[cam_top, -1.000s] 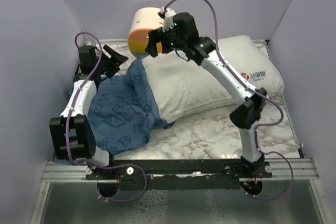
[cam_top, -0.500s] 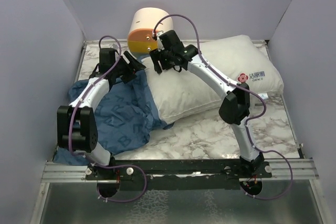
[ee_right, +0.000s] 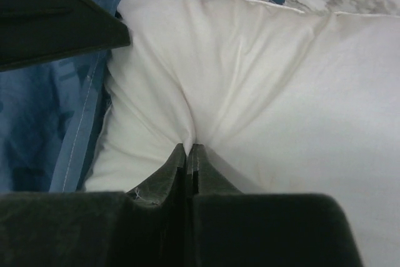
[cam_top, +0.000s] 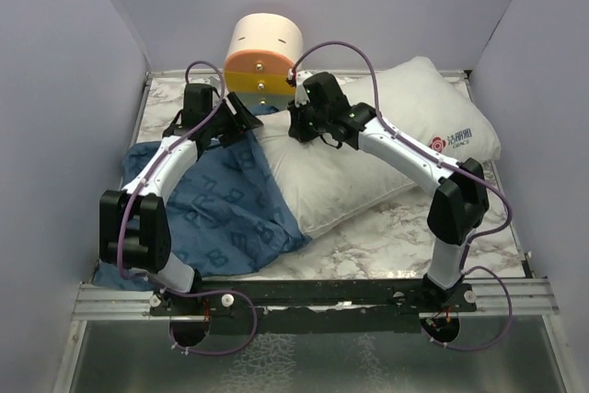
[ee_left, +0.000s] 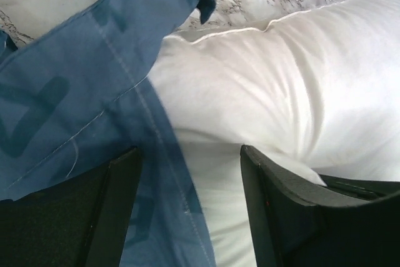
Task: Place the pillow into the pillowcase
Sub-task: Stuff the pillow into the pillowcase.
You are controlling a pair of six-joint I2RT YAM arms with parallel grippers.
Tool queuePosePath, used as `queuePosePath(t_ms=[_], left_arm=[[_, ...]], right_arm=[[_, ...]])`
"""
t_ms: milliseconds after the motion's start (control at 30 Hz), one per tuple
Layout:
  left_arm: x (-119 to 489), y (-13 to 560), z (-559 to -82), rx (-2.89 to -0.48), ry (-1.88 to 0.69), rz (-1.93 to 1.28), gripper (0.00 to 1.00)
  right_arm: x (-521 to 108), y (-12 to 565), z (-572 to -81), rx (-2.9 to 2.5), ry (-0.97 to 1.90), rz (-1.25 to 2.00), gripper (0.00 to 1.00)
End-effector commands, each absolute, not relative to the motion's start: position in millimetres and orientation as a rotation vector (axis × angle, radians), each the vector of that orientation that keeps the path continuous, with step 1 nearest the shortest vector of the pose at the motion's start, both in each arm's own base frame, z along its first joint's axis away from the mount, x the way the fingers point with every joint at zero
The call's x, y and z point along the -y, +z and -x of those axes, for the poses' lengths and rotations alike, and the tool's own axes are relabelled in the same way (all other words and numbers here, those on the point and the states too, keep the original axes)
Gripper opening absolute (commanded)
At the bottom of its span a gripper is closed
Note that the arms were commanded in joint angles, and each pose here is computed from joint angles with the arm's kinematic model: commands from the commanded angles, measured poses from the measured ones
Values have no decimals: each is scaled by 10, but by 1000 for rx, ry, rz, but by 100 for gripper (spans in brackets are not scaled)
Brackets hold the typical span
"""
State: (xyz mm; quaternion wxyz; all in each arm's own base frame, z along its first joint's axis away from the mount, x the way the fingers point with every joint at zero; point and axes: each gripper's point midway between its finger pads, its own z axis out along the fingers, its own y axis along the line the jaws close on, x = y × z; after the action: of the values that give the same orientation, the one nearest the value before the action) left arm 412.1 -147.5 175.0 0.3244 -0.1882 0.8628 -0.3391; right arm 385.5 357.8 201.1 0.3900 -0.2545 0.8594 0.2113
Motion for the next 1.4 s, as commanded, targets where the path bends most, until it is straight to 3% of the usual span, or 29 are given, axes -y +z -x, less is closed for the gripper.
queuePosePath(t_ms=[0, 167, 400, 767, 933, 1033, 1367], left_arm=[[1467, 2047, -4019, -2220, -822, 412, 64], [1526, 2003, -3780, -2279, -772, 405, 53], [1400, 1886, -3505, -2324, -661, 455, 52], [1509, 1804, -3684, -2341, -689, 419, 41], [1564, 1786, -3666, -2365, -710, 400, 13], [1576, 1902, -3662, -2345, -723, 391, 1], [1885, 2982, -3722, -2135, -930, 223, 0]], right_arm=[[-3619, 2015, -3582, -2191, 666, 618, 1], [-3594, 2043, -3502, -2173, 702, 603, 1], [-3590, 2047, -3410, -2159, 747, 610, 1], [-3583, 2007, -3326, -2151, 784, 615, 1], [-3580, 2017, -3323, -2144, 787, 615, 1], [-3587, 2035, -3320, -2135, 791, 624, 1], [-3554, 2337, -3213, -2039, 847, 630, 1]])
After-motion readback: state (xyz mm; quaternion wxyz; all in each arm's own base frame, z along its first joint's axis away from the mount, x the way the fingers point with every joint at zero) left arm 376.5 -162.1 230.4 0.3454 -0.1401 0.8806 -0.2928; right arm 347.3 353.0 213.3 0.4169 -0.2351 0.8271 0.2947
